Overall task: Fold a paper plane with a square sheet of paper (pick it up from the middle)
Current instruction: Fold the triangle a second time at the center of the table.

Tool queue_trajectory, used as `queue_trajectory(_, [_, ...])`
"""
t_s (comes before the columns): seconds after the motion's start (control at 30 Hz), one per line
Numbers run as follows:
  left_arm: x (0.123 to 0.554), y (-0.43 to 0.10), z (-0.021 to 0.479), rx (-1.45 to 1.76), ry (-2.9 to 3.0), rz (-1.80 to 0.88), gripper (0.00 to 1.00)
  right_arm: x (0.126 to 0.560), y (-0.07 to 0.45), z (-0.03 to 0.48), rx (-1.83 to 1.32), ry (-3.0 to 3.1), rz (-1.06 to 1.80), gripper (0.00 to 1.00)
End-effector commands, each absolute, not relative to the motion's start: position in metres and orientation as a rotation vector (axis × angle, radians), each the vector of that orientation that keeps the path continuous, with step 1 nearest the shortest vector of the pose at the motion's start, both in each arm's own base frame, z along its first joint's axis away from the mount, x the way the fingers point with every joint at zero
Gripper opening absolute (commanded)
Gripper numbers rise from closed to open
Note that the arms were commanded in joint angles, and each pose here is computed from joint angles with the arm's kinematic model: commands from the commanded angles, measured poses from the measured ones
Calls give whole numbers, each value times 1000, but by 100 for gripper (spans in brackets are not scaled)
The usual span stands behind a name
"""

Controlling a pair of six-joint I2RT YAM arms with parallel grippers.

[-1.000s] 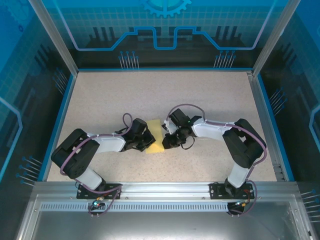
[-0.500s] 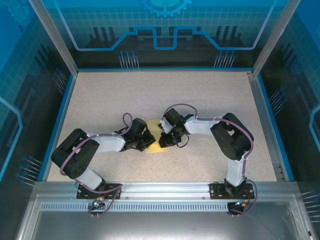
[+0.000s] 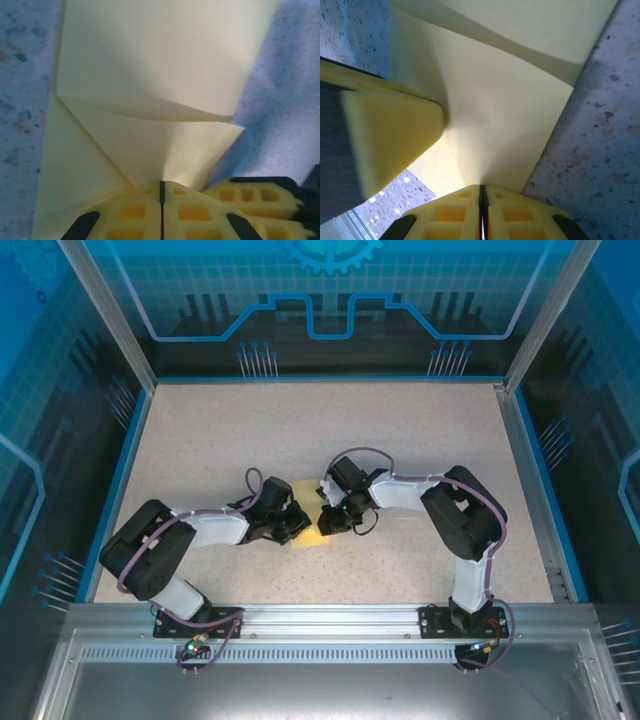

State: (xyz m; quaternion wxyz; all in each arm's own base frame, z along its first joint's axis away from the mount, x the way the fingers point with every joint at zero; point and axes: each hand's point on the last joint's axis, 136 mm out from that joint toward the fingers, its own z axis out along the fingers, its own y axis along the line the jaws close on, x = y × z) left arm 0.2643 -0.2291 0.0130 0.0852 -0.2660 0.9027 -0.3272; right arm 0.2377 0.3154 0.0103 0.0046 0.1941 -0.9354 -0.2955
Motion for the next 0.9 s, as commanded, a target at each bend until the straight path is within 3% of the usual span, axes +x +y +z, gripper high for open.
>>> queue_trajectory(0.0, [262,-226,0,-822,2723,-932,9,224,296,-19,549,-2913,-761,10])
queue_trajectory(0.23, [268,-189,-12,-905,2694,-835,8,221,291,-21,548,-2913,-729,10])
queue_trajectory(0.87, [314,-136,13,-889,2605,-788,9,219,284,-25,550,-2927,-677,10])
